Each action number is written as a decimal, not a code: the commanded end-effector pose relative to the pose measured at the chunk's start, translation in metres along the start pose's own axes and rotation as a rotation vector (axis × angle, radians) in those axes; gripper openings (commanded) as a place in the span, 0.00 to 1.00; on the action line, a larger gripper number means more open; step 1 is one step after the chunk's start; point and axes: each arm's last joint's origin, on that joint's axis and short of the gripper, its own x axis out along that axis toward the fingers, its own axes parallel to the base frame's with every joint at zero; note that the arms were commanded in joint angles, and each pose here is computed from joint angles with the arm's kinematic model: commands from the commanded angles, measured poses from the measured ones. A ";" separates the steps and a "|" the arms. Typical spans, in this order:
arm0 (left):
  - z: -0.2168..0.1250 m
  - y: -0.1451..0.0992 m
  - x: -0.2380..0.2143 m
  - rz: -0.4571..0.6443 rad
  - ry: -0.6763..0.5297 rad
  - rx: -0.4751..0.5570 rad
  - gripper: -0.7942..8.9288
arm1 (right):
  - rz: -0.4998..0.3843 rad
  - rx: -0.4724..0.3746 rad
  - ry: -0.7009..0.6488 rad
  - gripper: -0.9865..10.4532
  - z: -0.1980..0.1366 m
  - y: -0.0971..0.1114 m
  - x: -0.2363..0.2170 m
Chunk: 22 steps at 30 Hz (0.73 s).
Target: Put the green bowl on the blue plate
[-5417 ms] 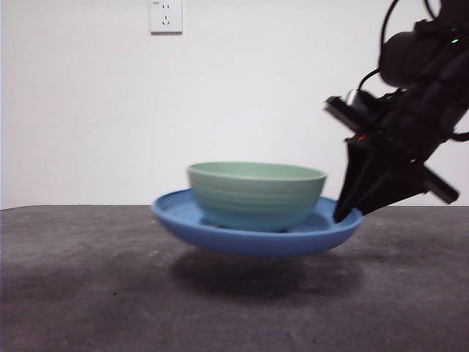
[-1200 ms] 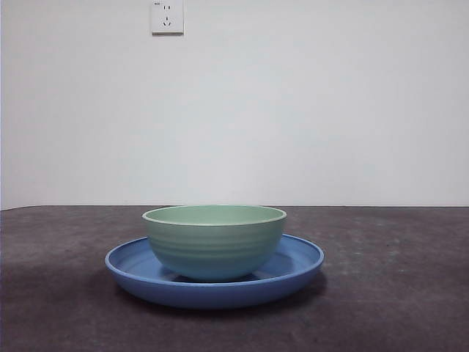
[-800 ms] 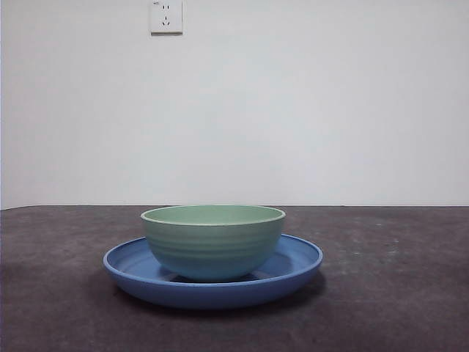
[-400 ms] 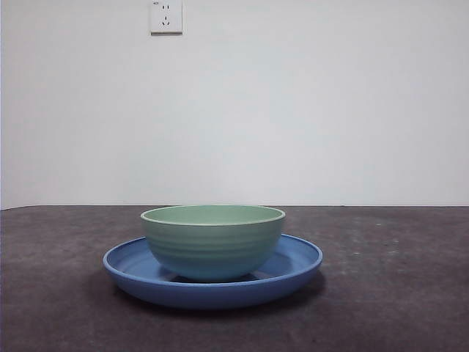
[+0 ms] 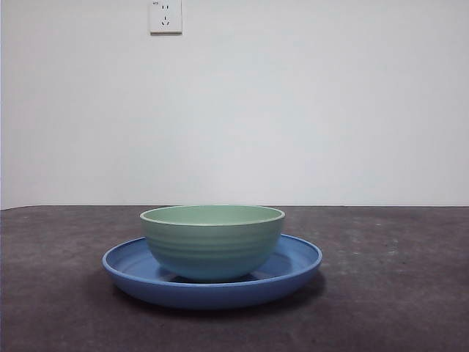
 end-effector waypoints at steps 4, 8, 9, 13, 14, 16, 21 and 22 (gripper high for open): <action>-0.008 0.000 0.003 0.009 0.010 -0.018 0.10 | 0.007 -0.007 -0.016 0.10 0.003 0.002 -0.001; -0.008 -0.001 0.004 -0.009 0.002 -0.037 0.10 | 0.007 -0.008 -0.017 0.10 0.003 0.002 -0.001; -0.008 -0.002 0.004 -0.017 0.002 -0.036 0.10 | 0.007 -0.008 -0.017 0.10 0.003 0.002 -0.001; -0.008 -0.005 0.004 -0.044 0.003 -0.031 0.10 | 0.007 -0.008 -0.017 0.10 0.003 0.002 -0.001; -0.008 -0.005 0.004 -0.046 0.003 -0.030 0.10 | 0.007 -0.008 -0.017 0.10 0.003 0.002 -0.001; -0.008 -0.006 0.004 -0.040 0.004 -0.028 0.10 | 0.007 -0.008 -0.017 0.10 0.003 0.002 -0.001; -0.009 -0.005 0.004 0.023 0.010 -0.024 0.10 | 0.007 -0.008 -0.017 0.10 0.003 0.002 -0.001; -0.009 -0.005 0.004 0.032 0.011 -0.024 0.10 | 0.007 -0.008 -0.017 0.10 0.003 0.002 -0.001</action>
